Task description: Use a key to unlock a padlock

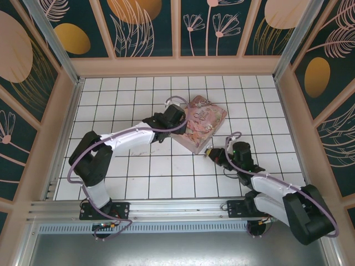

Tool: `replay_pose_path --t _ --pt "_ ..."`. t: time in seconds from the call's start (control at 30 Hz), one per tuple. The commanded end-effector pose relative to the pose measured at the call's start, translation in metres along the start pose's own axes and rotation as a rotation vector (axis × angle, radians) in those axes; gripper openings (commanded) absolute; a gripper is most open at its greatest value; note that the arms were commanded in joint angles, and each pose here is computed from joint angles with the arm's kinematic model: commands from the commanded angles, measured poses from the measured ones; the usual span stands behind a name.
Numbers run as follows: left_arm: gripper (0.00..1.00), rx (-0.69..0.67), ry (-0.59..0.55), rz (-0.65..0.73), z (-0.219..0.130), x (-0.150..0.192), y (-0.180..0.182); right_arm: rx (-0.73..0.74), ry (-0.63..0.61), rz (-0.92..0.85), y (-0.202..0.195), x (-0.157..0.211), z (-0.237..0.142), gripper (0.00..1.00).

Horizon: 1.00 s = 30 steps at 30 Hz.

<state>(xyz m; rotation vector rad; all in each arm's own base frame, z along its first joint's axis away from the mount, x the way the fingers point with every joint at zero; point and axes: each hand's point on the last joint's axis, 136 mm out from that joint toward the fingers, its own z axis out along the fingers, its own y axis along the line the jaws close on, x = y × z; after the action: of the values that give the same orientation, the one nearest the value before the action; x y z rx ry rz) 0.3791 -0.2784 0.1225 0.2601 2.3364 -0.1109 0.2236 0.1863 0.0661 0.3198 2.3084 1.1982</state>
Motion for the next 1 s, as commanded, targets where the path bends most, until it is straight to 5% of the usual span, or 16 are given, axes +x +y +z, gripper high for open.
replay_pose_path --t 0.0,0.27,0.53,0.77,0.97 --pt "0.99 0.06 -0.05 -0.064 -0.029 -0.034 0.009 -0.027 -0.011 0.008 0.017 0.014 0.006 0.0" --pt "0.99 0.07 -0.094 -0.132 -0.046 -0.058 0.032 -0.087 0.083 -0.082 0.079 0.064 0.039 0.0" --pt "0.99 0.035 -0.115 -0.172 -0.06 -0.061 0.061 -0.186 0.242 -0.174 0.148 0.112 0.115 0.0" --pt "0.99 0.031 -0.135 -0.183 -0.075 -0.06 0.073 -0.186 0.314 -0.143 0.149 0.131 0.162 0.0" --pt "0.99 0.036 -0.131 -0.182 -0.077 -0.056 0.074 -0.148 0.317 -0.131 0.138 0.134 0.168 0.0"
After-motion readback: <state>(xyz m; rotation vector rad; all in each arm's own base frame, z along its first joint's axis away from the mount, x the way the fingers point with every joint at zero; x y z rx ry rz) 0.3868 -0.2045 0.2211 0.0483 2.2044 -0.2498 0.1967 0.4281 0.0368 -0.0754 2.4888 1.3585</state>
